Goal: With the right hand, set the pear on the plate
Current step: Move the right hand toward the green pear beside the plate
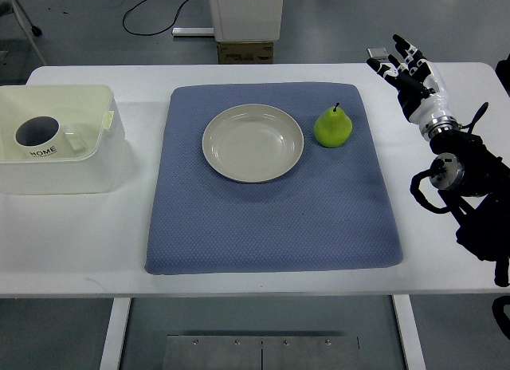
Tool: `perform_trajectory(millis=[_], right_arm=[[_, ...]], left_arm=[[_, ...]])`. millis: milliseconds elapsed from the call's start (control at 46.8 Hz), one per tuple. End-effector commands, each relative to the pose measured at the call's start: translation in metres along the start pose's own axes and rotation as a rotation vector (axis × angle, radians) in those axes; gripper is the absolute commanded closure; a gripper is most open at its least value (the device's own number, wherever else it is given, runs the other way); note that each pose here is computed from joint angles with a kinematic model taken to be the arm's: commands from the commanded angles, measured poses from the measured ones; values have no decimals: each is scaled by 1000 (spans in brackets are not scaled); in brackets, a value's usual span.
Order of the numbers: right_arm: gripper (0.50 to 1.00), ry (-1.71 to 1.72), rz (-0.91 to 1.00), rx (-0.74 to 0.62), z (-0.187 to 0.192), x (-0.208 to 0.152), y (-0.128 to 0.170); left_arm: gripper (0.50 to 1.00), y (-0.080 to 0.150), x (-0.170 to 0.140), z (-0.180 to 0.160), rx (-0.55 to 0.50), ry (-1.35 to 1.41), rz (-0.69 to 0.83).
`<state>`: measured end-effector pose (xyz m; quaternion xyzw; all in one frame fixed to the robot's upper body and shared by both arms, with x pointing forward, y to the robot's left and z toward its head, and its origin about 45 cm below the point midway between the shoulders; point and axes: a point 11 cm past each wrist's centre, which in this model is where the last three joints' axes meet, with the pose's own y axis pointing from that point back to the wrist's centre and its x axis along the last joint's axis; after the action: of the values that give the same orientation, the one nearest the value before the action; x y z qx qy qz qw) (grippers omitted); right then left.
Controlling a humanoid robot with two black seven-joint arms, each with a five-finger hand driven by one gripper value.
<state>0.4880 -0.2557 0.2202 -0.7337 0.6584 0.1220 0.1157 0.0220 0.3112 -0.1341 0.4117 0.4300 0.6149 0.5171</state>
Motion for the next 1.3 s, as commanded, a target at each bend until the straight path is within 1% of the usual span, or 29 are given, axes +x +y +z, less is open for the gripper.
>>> perform_trajectory(millis=[0,192,449,620,876,983,1282], right_arm=[[500,28,-18,2,2,-5,0],[500,107,-75,3,12,-18,3],[500,174,-124,10,24,-26,8],[500,220,-99,6,28,-24,9],[500,304,-129,1,43,-25,16],[500,312,-147,11,46,-31,17],[500,349,-153,-12,59,-36,21]], left_arm=[[500,0,0,0,0,0,0],[500,0,0,1,-1,0,0],[500,0,0,0,0,0,0],[500,0,0,0,0,0,0],[500,0,0,0,0,0,0],[500,0,0,0,-1,0,0],[500,0,0,0,0,0,0]])
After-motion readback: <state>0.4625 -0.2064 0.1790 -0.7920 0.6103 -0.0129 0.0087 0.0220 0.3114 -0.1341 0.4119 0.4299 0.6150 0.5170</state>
